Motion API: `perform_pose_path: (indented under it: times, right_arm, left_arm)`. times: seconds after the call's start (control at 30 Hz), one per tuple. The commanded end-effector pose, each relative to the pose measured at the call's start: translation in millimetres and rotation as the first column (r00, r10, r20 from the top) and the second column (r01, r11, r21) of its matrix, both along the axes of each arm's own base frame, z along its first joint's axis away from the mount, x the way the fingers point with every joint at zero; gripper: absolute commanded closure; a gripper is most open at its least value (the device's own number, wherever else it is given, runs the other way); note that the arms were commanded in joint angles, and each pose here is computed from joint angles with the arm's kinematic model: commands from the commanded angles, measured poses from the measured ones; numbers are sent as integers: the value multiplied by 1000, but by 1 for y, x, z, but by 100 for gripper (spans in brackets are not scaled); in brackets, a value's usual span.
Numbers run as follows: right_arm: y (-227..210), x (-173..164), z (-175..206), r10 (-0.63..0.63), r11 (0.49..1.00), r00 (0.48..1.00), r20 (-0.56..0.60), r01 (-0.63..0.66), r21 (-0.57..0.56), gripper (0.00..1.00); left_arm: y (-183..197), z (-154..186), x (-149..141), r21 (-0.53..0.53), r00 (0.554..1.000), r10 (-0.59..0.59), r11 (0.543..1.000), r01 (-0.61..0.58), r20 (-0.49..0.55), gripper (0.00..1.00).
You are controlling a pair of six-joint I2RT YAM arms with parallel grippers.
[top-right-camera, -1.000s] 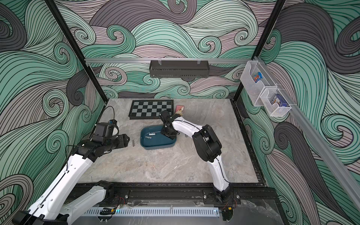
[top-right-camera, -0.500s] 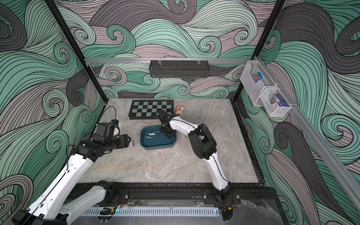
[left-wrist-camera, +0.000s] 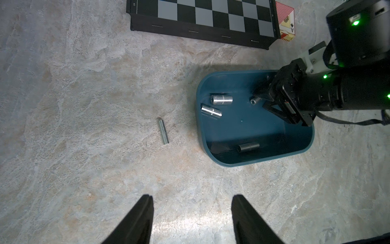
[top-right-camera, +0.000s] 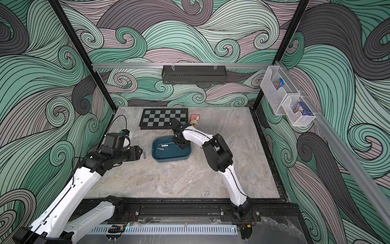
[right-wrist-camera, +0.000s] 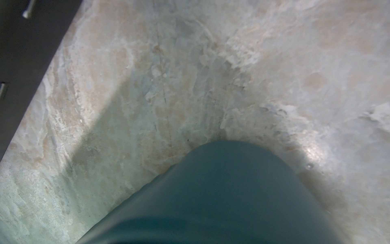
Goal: Take out the socket from the storage box
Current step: Pick up the socket head from the storage box.
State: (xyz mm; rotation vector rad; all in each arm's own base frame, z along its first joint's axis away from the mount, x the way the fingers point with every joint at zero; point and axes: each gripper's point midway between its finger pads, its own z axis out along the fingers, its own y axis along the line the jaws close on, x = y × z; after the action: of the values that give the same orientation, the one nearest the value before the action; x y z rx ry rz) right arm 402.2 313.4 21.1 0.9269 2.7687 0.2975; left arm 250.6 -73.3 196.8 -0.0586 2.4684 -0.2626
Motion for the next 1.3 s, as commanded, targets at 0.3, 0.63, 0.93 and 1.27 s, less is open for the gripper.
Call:
perform_pose_path:
  times: [0.3,0.63,0.93,1.27]
  right_arm:
    - [-28,-33,-24,72,990,992,-105,-83,-113,64]
    - [-51,-38,-29,128,976,982,-139,-150,-161,69]
    - [-37,-39,-48,201,970,959,-198,-224,-98,74]
    - [-27,-33,-40,285,946,943,-171,-306,-109,85]
  left_arm:
    - [-5,3,0,-8,999,-34,999,34,17,37]
    - [-7,2,-1,-5,999,-41,999,41,16,37]
    - [-8,2,-1,-4,999,-44,999,44,14,37]
    - [-8,0,0,1,999,-46,999,46,8,37]
